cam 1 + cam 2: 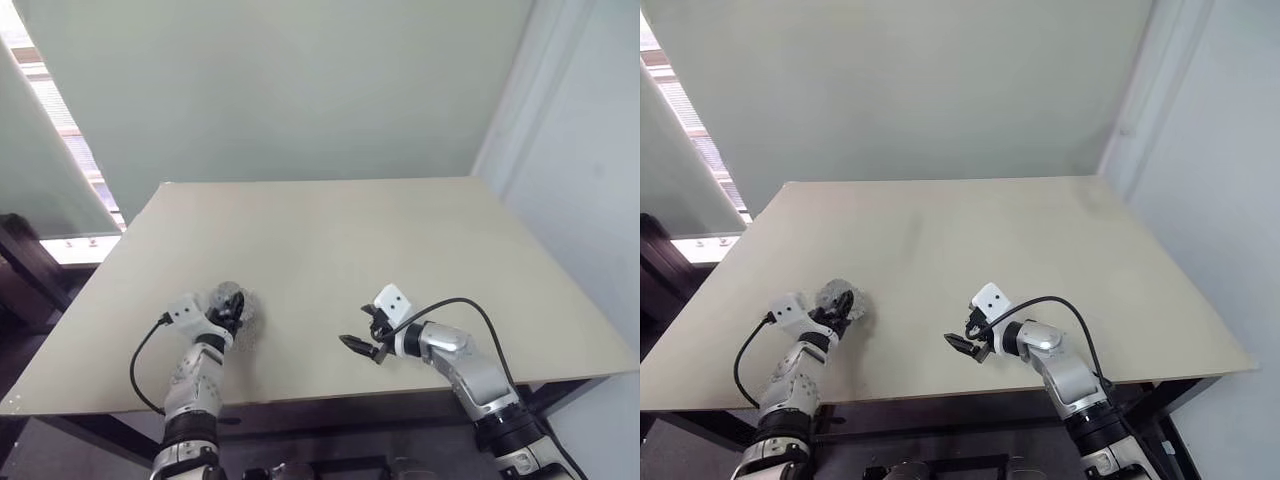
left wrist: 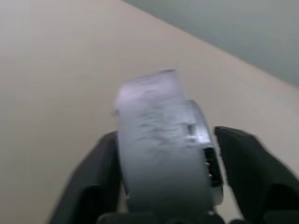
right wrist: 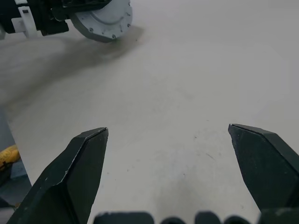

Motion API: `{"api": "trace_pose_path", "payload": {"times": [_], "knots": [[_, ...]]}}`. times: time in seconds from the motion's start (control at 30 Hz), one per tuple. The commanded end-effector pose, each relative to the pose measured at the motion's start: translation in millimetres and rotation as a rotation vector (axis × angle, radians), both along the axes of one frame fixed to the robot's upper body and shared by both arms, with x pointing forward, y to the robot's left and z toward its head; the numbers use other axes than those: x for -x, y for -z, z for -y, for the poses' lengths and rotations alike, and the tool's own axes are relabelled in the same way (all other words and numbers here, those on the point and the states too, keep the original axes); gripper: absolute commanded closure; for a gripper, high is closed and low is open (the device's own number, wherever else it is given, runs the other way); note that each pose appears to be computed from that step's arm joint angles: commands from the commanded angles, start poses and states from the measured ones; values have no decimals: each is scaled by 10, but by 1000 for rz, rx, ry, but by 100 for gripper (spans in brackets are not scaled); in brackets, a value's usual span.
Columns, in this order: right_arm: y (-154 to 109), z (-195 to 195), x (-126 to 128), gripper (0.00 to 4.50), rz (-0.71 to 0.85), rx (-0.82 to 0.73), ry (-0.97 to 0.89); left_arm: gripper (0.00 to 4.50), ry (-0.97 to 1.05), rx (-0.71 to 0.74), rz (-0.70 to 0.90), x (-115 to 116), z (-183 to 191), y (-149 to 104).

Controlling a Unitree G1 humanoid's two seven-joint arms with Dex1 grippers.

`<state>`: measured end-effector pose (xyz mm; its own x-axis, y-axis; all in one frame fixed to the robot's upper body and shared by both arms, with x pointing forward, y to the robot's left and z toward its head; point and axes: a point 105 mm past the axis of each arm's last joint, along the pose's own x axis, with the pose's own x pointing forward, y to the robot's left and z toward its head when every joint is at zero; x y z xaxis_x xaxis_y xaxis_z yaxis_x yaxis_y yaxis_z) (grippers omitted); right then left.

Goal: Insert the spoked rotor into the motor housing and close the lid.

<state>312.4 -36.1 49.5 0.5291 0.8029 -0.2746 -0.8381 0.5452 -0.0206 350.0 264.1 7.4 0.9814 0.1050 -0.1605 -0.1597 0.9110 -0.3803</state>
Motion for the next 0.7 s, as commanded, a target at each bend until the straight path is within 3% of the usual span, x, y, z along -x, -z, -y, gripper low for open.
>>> {"api": "trace_pose_path", "payload": {"times": [0.03,0.37,0.53,0.7], "knots": [[-151,-36,-35,0,61,-9,-14,11,-38,-85,18,-46,-94,-113],[-99,-44,-45,0,54,15,-29,4,-285,-291,14,149,-491,-183],[-91,-38,-66,0,55,16,-27,4,-271,-327,35,217,-478,-213],[-121,14,-121,0,60,-10,9,4,-110,-259,145,251,-232,-373]]}}
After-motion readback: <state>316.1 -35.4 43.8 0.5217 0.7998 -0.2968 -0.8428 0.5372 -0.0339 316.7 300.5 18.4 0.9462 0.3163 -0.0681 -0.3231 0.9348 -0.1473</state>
